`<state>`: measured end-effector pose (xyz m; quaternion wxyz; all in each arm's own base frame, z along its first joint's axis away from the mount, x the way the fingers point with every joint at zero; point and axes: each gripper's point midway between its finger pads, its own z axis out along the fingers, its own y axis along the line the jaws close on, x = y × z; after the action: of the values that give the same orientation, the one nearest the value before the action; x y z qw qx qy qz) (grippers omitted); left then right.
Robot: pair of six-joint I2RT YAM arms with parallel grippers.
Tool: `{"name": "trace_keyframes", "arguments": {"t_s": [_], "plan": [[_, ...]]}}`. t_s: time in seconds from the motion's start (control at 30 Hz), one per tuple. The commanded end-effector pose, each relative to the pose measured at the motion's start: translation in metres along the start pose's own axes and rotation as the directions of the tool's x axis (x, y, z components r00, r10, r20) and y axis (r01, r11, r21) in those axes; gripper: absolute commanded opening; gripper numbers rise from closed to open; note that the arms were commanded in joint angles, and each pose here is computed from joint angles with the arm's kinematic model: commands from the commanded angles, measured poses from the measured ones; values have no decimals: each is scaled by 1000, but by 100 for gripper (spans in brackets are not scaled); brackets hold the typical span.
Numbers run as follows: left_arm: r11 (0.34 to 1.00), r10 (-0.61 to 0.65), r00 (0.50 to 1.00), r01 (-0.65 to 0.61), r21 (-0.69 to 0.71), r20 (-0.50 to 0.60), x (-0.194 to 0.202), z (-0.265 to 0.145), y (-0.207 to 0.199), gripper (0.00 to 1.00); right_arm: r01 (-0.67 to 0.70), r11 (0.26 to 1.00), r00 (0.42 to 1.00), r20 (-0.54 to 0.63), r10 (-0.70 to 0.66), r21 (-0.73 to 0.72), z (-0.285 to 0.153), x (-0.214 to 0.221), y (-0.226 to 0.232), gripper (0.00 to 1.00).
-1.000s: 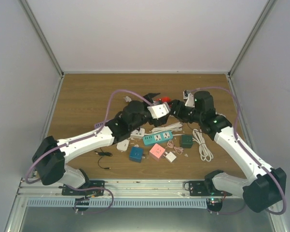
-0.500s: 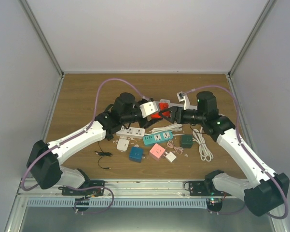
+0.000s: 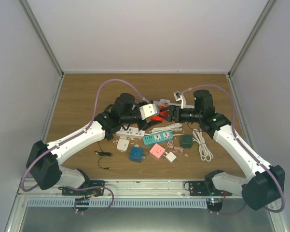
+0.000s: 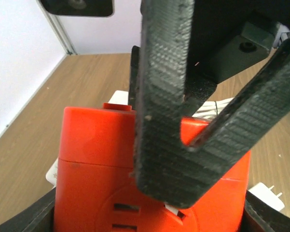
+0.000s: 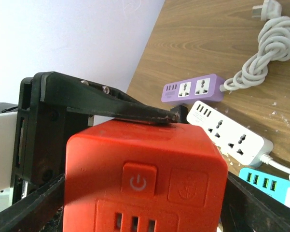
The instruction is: Insert the plug
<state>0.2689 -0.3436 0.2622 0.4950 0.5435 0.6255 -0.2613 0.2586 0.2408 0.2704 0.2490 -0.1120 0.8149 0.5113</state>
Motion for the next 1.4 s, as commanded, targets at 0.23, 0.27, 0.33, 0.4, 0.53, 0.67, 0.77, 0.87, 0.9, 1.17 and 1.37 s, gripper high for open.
{"name": "trace_keyframes", "arguments": {"t_s": [0.23, 0.27, 0.33, 0.4, 0.53, 0.67, 0.77, 0.87, 0.9, 1.17, 1.37], "plan": [[1000, -9, 1000, 9, -23, 24, -19, -12, 3, 83, 9, 996, 997, 76, -15, 89, 1, -14, -11, 55], [999, -19, 1000, 20, -47, 19, -18, -14, 7, 92, 22, 992, 992, 117, -36, 121, -4, -21, -14, 55], [995, -34, 999, 35, -96, 14, -17, -20, 12, 99, 35, 982, 985, 163, -65, 184, -15, -32, -25, 54], [986, -40, 999, 44, -159, 29, -19, -29, 19, 99, 37, 961, 979, 184, -90, 275, -26, -44, -39, 54], [937, -73, 990, 109, -332, 120, -30, -58, 44, 99, 18, 887, 970, 208, -128, 462, -50, -62, -70, 54], [879, -106, 972, 191, -437, 211, -50, -88, 62, 99, -21, 769, 970, 199, -139, 639, -72, -79, -104, 54], [865, -129, 968, 215, -453, 213, -56, -97, 66, 99, -36, 686, 975, 175, -134, 726, -79, -84, -130, 55], [836, -132, 961, 240, -493, 244, -60, -111, 71, 99, -23, 632, 987, 117, -108, 774, -73, -81, -154, 55], [837, -130, 958, 243, -490, 254, -61, -113, 70, 99, -17, 623, 990, 101, -100, 782, -70, -80, -161, 55], [857, -111, 960, 224, -465, 257, -66, -122, 66, 99, 87, 596, 996, -57, -69, 798, -40, -78, -204, 55], [874, -89, 956, 209, -440, 278, -66, -125, 59, 99, 111, 598, 992, -121, -23, 794, -24, -78, -224, 55]]}}
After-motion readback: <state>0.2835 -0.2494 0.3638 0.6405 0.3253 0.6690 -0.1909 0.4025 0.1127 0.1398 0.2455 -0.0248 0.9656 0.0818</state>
